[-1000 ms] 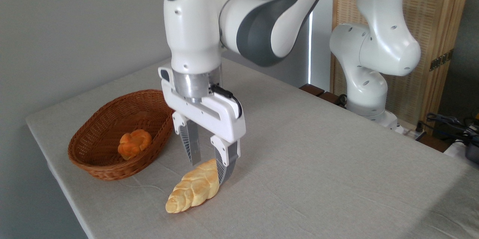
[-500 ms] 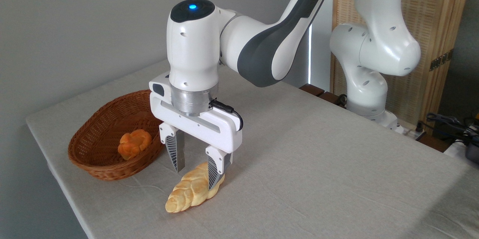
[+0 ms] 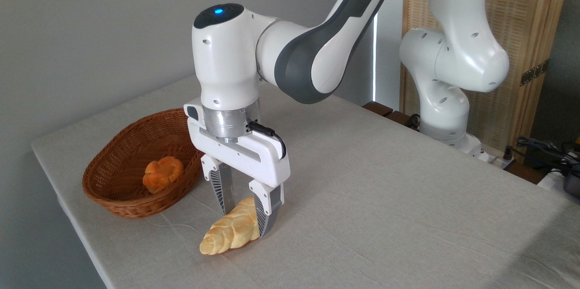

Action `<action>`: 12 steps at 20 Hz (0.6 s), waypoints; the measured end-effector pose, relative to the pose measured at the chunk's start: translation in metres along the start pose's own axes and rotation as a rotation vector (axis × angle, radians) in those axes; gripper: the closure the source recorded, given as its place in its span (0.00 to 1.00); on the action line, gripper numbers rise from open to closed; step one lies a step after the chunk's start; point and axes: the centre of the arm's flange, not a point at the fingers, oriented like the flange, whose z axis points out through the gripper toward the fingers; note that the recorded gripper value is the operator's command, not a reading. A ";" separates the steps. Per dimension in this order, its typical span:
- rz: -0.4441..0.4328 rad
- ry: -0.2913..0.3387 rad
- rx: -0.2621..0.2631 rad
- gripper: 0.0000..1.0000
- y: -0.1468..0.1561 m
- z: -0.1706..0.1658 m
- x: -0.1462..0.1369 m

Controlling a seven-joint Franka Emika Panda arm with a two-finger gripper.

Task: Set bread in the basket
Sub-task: 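Close the gripper on the braided bread and lift it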

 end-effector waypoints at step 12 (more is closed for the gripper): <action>0.052 -0.044 -0.022 0.83 0.021 0.022 0.011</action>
